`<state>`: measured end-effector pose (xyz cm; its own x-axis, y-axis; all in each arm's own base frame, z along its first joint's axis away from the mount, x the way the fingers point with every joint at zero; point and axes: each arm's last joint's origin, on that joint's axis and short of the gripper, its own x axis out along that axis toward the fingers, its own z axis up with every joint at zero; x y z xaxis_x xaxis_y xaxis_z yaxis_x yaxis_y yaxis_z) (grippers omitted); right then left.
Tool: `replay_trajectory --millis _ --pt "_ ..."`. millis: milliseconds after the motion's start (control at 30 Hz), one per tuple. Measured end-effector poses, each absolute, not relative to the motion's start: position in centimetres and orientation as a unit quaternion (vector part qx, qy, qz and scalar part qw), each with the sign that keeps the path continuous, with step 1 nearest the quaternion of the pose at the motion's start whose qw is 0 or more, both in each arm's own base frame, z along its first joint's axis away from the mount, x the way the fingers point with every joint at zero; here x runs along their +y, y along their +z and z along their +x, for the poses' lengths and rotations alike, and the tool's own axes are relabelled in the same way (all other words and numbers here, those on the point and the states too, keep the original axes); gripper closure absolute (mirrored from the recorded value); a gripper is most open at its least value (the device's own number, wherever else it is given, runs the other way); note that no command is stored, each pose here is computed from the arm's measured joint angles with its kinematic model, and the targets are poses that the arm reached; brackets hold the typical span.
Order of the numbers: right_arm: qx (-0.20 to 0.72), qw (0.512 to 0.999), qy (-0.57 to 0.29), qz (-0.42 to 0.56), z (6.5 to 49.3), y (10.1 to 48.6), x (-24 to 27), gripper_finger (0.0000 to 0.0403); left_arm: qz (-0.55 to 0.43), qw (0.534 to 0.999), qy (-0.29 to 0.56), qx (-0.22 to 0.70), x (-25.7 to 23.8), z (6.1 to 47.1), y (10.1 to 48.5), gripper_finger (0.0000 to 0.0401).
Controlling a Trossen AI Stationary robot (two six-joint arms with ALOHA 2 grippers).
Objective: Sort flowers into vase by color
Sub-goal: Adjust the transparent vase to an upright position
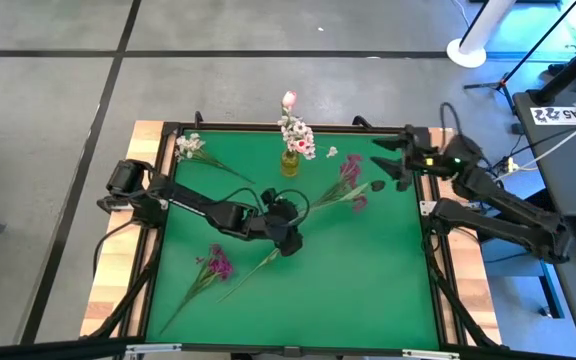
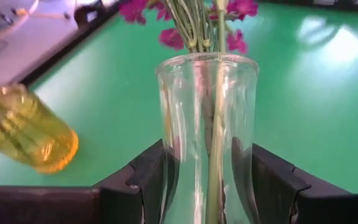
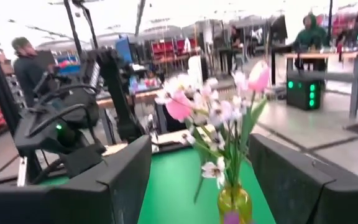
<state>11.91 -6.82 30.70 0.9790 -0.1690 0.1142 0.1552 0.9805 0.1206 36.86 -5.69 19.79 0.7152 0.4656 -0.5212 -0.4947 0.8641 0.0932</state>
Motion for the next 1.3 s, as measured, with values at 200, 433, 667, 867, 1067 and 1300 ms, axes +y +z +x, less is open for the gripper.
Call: replay_trajectory --millis 200,433,667,867,1067,1300 --pt "-0.100 0.990 -0.088 0.038 9.7 31.6 -5.3 0.0134 -0.007 0.937 0.260 0.234 -6.5 36.8 21.3 0.0228" --pt "-0.121 0.988 -0.087 0.026 8.7 32.0 -4.7 0.0134 0.018 0.944 0.265 0.196 -7.6 36.9 22.0 0.0228" --pt "-0.121 0.988 -0.088 0.026 8.7 32.0 -4.7 0.0134 0.020 0.953 0.257 0.158 -8.8 36.2 24.1 0.0228" --pt "-0.134 0.988 -0.075 0.017 8.7 32.3 -4.6 0.0134 0.004 0.971 0.207 0.120 -9.2 34.7 27.6 0.0228" --pt "-0.183 0.983 -0.022 -0.004 8.4 33.5 -4.1 0.0134 0.005 0.979 0.184 0.084 -8.7 33.5 30.3 0.0228" --pt "-0.269 0.962 0.023 -0.031 7.2 36.0 -3.1 0.0134 0.007 0.979 0.184 0.088 -8.4 33.4 30.4 0.0228"
